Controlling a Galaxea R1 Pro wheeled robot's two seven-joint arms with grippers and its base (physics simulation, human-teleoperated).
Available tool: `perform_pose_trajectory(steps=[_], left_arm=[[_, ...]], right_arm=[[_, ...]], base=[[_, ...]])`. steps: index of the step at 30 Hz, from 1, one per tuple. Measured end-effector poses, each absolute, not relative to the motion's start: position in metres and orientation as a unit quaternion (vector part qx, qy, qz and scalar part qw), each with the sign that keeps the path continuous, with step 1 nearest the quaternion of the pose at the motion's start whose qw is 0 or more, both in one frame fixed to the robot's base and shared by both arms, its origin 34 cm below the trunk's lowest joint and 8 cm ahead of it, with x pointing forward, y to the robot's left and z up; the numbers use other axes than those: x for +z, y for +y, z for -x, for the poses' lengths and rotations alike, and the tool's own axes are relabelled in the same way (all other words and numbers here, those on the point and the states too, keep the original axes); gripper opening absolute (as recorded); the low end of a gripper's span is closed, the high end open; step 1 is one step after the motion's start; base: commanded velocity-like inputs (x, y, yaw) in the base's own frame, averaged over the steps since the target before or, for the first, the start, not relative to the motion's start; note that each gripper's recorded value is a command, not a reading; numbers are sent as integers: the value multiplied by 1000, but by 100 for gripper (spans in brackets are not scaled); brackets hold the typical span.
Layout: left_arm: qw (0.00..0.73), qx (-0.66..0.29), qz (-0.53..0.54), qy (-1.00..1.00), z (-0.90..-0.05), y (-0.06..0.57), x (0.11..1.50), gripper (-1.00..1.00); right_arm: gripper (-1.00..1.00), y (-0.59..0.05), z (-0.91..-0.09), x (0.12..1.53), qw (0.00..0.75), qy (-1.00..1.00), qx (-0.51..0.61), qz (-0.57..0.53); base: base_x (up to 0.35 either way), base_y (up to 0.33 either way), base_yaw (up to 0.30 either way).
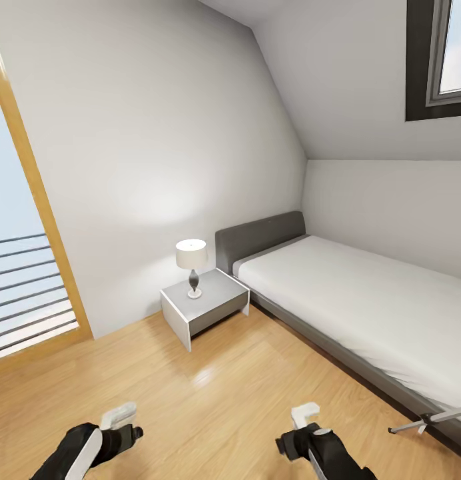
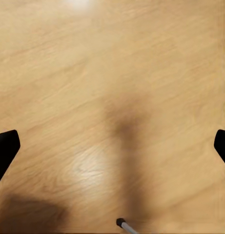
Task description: Attach the digital camera to the camera tripod in the bedroom.
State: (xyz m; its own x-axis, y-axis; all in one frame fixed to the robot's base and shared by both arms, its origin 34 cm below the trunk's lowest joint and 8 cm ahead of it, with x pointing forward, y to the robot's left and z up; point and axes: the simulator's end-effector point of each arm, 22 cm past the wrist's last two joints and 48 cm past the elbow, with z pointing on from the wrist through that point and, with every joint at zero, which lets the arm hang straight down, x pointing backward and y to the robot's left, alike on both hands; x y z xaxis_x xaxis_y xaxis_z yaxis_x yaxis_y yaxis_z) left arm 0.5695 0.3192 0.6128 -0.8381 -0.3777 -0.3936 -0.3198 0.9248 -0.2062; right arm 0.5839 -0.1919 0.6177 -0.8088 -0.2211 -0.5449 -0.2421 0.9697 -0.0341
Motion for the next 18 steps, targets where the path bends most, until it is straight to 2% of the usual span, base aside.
perform_pose_trajectory(steps=[8,13,18], left_arm=[[285,-99,171,938,-663,292,689,100],[311,-119,164,928,-685,245,706,100],[315,-83,170,930,-684,237,699,100]], right_arm=[[100,-197,-711,744,387,919,41,66],[100,-203,-744,786,417,906,56,40],[100,-202,-750,794,425,903,57,39]], base=[[0,0,0],[0,0,0],[0,0,0]])
